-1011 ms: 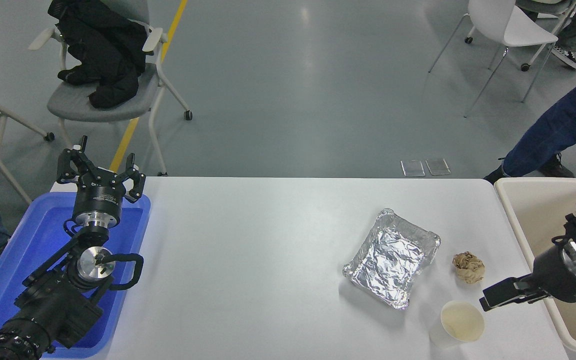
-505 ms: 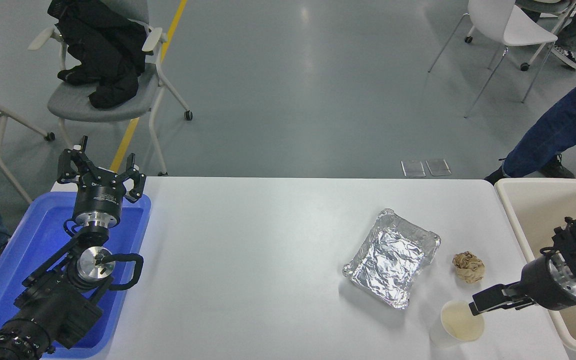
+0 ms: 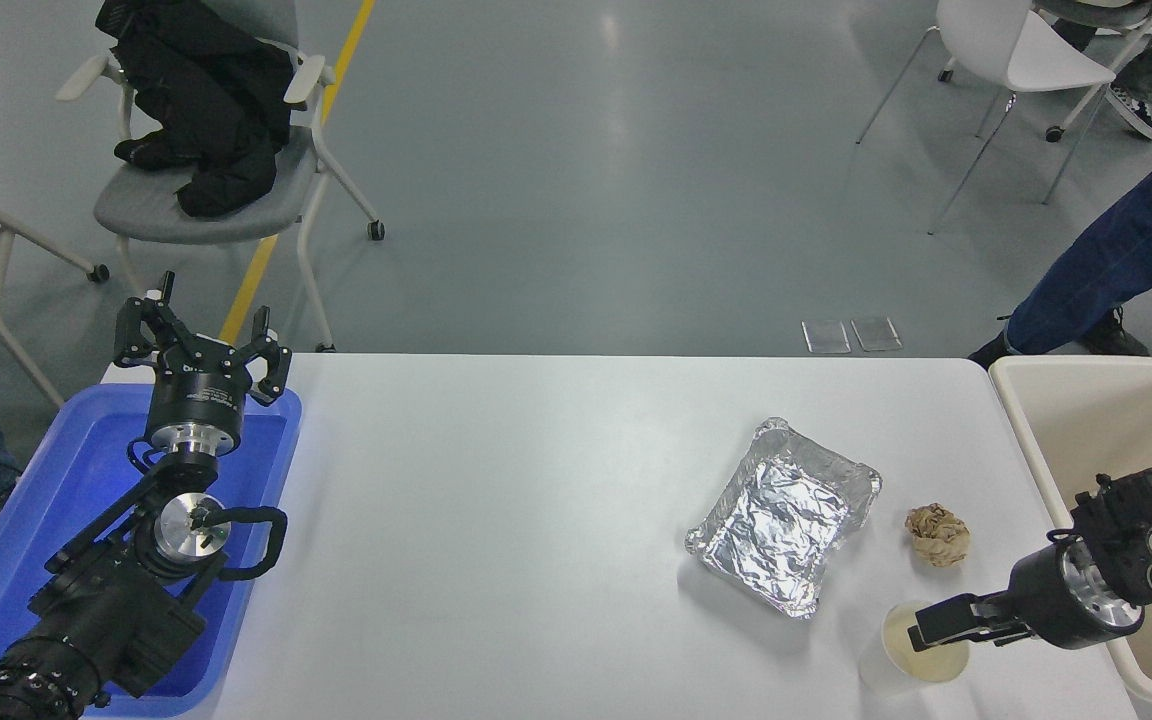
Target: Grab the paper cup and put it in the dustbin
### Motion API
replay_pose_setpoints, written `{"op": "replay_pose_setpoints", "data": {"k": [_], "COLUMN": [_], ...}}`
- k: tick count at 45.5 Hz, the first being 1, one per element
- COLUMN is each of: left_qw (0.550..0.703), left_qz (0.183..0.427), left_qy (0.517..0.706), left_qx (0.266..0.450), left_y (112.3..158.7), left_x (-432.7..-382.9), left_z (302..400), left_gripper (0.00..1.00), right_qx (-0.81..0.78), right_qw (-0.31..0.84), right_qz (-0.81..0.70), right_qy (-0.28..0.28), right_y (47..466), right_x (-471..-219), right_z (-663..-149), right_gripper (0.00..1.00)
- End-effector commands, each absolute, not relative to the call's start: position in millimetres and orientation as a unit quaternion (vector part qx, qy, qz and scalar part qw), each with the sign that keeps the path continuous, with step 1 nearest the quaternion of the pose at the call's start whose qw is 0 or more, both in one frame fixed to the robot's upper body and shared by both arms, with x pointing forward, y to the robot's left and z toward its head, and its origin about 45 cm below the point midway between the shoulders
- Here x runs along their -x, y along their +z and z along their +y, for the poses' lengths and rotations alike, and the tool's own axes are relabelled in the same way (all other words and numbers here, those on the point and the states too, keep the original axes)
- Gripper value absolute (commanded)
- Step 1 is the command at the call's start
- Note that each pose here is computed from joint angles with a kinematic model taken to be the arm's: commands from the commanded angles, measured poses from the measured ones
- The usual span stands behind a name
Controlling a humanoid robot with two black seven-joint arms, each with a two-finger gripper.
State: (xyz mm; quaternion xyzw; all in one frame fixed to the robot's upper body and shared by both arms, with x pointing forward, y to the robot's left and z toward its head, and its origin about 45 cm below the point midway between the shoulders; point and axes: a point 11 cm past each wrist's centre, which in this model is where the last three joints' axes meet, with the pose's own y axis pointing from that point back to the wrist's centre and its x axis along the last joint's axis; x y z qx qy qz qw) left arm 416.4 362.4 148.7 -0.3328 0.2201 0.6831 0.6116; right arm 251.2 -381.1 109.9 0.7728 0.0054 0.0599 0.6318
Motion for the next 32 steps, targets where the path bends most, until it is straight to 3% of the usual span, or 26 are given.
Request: {"op": "replay_pose_setpoints", "data": {"k": [1, 8, 32], "left_qw": [0.612, 0.612, 0.612], "left_qz": [0.22, 0.22, 0.22], "left_qy": [0.683, 0.683, 0.683], "left_qx": [0.333, 0.333, 0.332], "left_y": [148.6, 148.6, 148.7], "left_x": [-416.4, -416.4, -416.4], "left_z": [362.4, 362.4, 362.3], "left_gripper": [0.99, 0.99, 0.99], "right_qx": [-0.773, -0.773, -0.772], "right_qw": [0.632, 0.631, 0.634], "right_qz": [0.006, 0.007, -0.002], "right_qy": [0.056, 0.055, 0.054], "right_y": [103, 104, 114], "right_x": [-249, -248, -250], "right_z": [-382, -382, -389], "right_gripper": [0.34, 0.0, 0.0]}}
